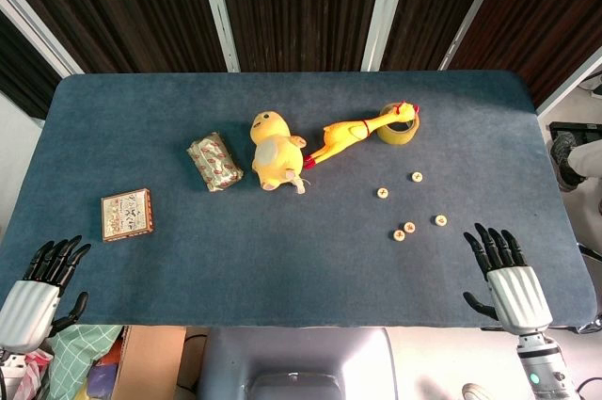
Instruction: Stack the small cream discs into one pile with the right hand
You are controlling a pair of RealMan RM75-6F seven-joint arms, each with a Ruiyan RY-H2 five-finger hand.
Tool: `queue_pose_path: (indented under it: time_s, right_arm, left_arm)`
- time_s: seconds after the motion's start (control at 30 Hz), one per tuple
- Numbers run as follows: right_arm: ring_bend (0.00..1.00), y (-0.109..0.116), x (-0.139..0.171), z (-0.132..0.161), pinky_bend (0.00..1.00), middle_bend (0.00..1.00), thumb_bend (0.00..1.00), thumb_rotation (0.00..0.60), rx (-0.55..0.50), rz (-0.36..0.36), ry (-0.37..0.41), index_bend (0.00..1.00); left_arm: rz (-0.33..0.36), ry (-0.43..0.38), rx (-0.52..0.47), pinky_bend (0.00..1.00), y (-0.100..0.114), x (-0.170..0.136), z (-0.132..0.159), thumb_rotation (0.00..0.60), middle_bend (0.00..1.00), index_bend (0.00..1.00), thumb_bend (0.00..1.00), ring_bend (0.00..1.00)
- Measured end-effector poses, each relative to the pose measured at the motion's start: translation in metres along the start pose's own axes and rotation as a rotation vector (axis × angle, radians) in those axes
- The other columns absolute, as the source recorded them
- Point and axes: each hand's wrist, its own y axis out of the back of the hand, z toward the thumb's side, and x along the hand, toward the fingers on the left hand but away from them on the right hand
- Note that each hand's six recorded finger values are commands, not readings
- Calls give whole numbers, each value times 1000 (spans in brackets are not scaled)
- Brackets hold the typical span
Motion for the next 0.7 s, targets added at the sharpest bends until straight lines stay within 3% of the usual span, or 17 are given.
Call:
queue_pose_path:
  time_s: [0.3, 0.5, 0.7]
  right_arm:
    - [0, -9, -15, 13, 0, 0, 302, 600, 24, 10, 58, 85]
    - [0, -29, -48, 38, 0, 0, 302, 600, 85, 90, 163, 246]
    - [0, -57, -87, 76, 0, 33, 302, 600, 223, 167, 280, 432]
  left_arm:
    - [-2, 2, -9, 54, 0, 1, 0, 600, 0, 0, 463, 0]
    - [-7, 3, -22, 54, 0, 3, -2, 600, 0, 0, 462, 0]
    - [0, -7, -18, 54, 3, -3, 0, 600, 0, 0, 463, 0]
